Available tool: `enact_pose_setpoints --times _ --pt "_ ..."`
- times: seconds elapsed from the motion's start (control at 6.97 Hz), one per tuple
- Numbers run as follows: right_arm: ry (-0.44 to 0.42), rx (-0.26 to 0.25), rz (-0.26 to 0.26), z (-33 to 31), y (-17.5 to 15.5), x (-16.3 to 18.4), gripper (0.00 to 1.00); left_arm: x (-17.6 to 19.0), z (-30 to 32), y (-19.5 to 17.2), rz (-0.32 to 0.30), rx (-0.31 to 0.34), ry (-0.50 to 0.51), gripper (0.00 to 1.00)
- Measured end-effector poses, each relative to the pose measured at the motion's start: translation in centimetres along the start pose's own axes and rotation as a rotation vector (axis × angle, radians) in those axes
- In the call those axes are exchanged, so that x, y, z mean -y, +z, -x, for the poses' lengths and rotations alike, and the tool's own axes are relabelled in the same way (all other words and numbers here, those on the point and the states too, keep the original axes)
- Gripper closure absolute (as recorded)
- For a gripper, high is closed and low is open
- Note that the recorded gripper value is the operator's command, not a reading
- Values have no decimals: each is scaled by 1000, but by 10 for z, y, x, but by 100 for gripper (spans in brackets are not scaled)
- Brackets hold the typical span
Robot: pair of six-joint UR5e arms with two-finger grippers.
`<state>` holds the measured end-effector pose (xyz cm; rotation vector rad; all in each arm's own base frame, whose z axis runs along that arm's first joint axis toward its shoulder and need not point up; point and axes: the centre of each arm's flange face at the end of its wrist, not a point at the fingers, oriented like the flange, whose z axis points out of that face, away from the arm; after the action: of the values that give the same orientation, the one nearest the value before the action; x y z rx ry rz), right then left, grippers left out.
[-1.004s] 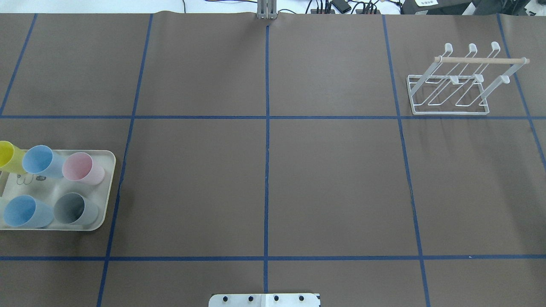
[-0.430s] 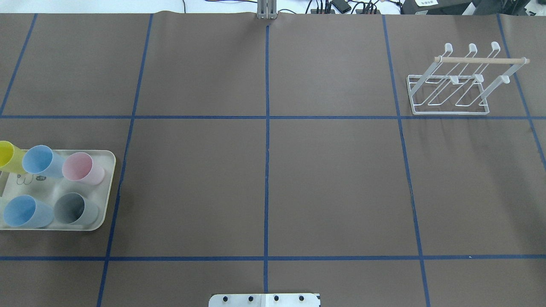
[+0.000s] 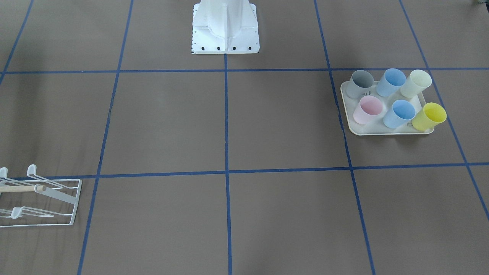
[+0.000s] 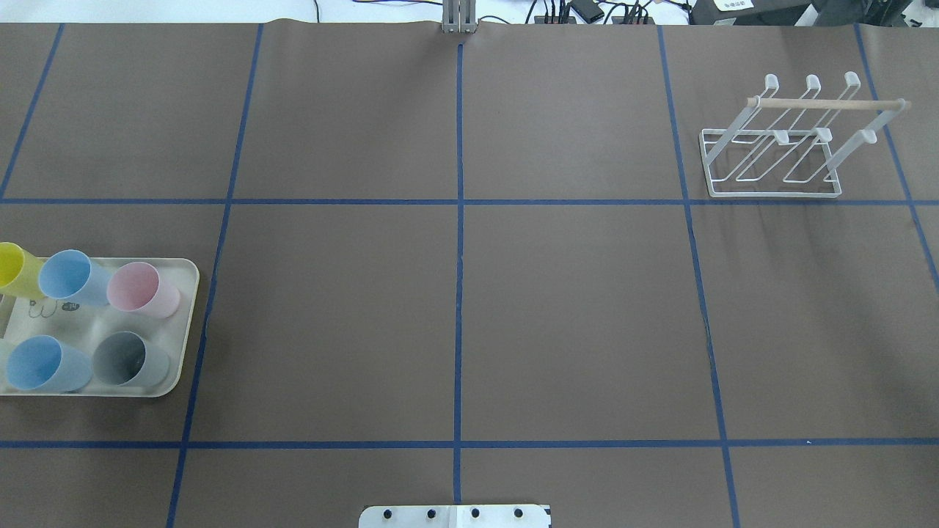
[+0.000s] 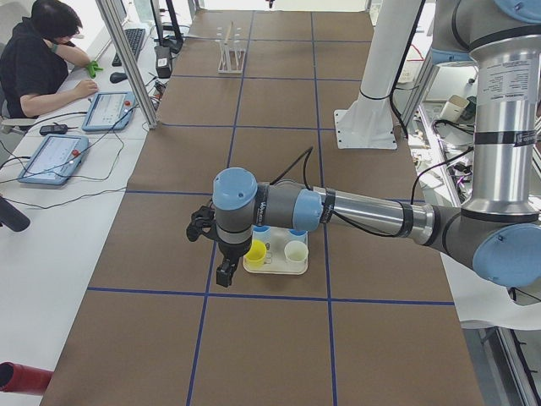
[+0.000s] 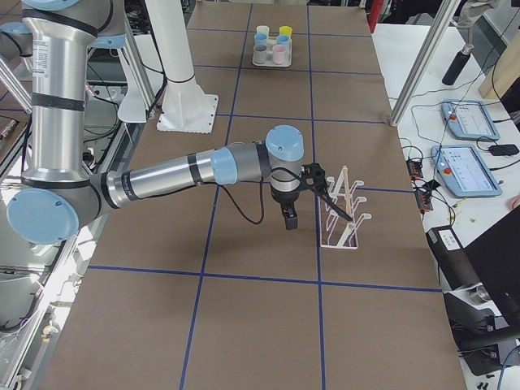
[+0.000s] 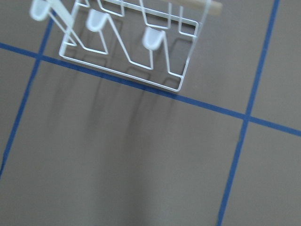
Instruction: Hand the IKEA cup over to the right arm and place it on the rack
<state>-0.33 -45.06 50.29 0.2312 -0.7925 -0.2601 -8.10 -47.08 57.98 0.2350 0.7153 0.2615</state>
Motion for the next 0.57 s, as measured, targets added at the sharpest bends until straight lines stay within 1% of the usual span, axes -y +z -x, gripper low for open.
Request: enact_pose_setpoints --times 0.14,0.29,0.43,0.57 --pt "-53 18 -25 27 4 13 0 11 -5 -5 -44 8 48 0" --pt "-76 47 -40 62 12 31 0 20 -9 -8 -103 21 109 0" --pt "-118 85 -52 101 25 48 0 26 -10 -4 -134 24 147 0" --pt "-183 126 -66 140 37 62 0 28 -11 2 -147 9 165 0"
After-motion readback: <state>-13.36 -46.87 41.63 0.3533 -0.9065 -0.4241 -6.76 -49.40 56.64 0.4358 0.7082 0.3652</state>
